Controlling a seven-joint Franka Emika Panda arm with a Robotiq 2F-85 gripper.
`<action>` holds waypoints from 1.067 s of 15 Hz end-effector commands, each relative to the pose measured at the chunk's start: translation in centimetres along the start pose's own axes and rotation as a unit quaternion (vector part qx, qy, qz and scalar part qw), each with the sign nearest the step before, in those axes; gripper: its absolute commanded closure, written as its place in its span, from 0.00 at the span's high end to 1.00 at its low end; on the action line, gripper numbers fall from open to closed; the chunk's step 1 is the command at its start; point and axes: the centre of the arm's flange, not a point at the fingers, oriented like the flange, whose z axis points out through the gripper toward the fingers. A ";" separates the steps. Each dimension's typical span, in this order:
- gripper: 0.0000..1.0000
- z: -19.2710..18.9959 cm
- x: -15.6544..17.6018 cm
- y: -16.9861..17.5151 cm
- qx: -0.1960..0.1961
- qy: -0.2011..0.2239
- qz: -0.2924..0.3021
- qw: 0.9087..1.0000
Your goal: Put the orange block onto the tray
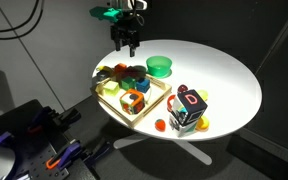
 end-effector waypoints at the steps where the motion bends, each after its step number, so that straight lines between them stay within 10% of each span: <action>1: 1.00 0.2 0.2 -0.2 -0.002 0.004 -0.002 1.000; 16: 1.00 2.7 2.4 -2.8 -0.006 -0.004 -0.038 0.999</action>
